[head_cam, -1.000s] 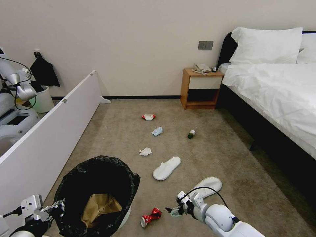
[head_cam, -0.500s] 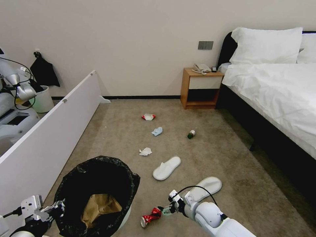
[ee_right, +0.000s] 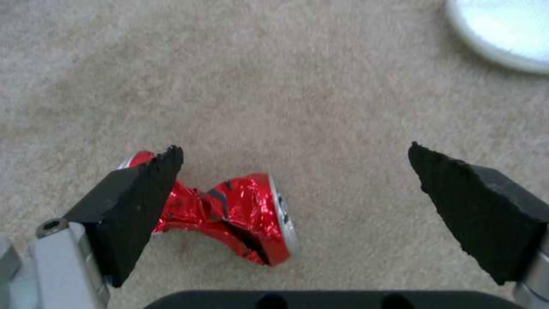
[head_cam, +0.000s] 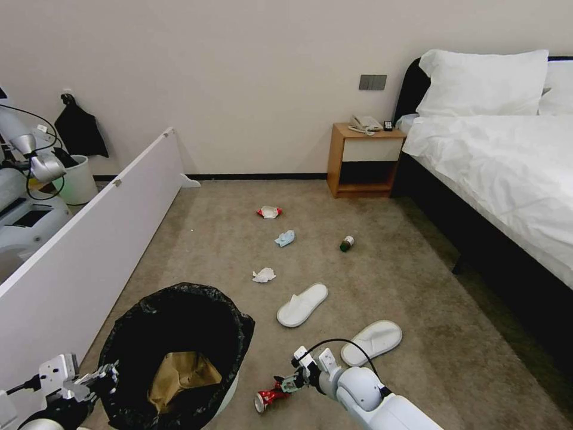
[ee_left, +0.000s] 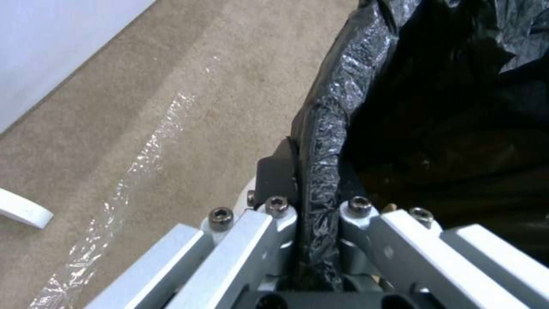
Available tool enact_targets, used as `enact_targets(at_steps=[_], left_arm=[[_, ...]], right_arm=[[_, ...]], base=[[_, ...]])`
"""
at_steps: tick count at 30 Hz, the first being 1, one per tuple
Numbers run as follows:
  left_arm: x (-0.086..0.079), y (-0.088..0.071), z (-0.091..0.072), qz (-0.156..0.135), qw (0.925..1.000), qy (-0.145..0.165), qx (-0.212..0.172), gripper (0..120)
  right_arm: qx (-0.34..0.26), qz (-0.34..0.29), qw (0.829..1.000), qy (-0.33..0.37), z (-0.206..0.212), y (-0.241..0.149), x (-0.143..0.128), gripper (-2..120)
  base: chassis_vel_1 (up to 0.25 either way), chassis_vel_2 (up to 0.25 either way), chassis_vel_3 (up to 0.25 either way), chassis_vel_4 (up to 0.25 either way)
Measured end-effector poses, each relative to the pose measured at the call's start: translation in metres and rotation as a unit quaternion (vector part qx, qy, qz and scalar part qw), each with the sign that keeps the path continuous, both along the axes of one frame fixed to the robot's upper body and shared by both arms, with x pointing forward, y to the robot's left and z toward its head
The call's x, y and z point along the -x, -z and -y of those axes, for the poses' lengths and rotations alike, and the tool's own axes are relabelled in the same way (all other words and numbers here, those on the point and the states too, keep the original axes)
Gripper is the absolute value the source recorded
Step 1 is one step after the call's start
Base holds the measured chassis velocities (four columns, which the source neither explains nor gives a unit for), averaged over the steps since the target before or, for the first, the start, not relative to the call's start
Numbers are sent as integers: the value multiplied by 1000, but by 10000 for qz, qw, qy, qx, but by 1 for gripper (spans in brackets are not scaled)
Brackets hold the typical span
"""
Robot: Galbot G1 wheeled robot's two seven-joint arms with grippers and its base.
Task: Pick up the trash bin, then pick up the garbage from the floor and place it into the trash bin.
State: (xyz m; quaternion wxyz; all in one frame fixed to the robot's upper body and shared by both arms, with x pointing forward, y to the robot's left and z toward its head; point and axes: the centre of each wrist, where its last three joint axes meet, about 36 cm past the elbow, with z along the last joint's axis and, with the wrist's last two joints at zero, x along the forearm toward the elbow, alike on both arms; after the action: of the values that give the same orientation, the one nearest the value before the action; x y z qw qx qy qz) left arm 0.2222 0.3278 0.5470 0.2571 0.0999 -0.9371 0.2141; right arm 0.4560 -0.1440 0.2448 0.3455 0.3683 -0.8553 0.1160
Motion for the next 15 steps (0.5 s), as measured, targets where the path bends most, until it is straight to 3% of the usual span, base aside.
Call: enact_targets(at_steps=[15], left_arm=[[0, 0, 0, -5, 10000, 0, 6, 3]], right_arm=[[196, -140, 9997, 49, 3, 21, 8, 100]], base=[[0, 0, 0, 0]])
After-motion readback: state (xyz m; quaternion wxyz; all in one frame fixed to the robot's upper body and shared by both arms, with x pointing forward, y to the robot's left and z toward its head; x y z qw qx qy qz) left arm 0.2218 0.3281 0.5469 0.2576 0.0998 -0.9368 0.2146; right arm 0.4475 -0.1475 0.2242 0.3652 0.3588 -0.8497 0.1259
